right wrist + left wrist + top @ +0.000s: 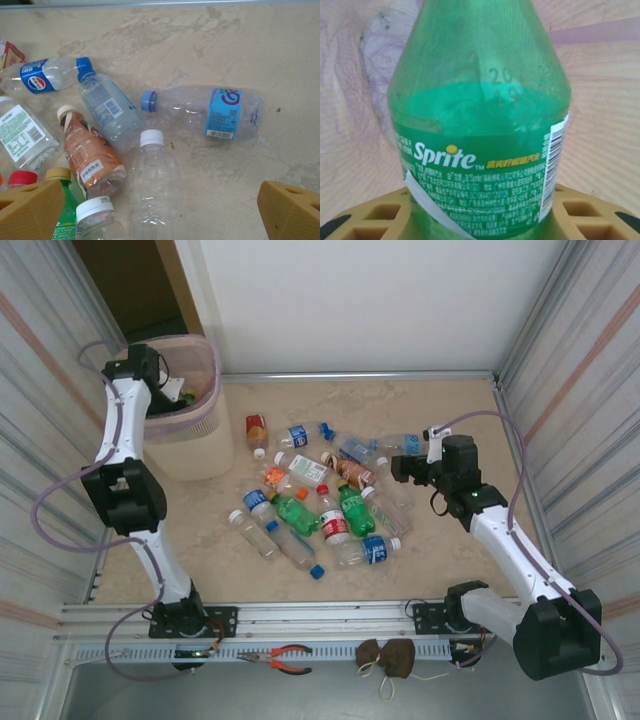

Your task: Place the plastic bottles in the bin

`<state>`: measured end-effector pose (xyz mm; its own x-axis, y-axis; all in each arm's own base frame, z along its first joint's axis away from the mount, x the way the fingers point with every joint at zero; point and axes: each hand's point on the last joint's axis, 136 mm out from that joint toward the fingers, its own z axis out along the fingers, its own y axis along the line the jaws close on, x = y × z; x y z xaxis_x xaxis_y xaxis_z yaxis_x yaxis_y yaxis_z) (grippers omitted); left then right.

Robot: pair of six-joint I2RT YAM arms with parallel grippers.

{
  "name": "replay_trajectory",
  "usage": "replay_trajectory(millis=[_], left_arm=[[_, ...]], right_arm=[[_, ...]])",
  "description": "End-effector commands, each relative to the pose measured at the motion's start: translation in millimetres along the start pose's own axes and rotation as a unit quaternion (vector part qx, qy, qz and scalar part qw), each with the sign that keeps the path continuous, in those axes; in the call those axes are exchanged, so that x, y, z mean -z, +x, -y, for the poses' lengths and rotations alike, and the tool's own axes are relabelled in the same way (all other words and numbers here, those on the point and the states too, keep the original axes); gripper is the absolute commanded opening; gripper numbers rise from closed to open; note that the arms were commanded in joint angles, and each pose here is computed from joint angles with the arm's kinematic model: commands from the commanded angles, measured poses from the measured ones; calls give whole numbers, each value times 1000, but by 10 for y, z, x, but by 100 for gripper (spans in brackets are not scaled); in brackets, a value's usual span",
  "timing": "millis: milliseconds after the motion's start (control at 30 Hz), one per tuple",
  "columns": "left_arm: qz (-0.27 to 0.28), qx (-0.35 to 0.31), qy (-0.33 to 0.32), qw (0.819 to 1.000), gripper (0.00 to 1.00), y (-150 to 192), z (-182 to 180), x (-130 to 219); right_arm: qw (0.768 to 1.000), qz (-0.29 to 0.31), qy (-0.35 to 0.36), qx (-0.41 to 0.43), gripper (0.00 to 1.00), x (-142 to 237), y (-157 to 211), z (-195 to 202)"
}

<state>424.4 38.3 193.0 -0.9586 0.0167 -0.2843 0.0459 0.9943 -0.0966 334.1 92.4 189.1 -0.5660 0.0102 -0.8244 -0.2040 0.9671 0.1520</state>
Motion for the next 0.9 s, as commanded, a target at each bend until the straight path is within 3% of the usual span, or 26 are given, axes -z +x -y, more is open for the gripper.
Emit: replay_trajectory(millis=[0, 367, 567, 867], left_arm=[[19, -9, -13, 1000, 44, 64, -9, 161], [61, 6, -18, 998, 58, -112, -66, -27], [80, 10, -1, 997, 70, -188, -6, 14], [106, 8, 17, 994, 74, -238, 85, 187]], right_arm=[[1000, 7, -1, 7, 98, -25, -37, -45], [1000, -1, 5, -14, 98, 0, -24, -44], [996, -57, 22, -71, 95, -56, 96, 39], [989, -133, 12, -69, 86, -81, 237, -22]])
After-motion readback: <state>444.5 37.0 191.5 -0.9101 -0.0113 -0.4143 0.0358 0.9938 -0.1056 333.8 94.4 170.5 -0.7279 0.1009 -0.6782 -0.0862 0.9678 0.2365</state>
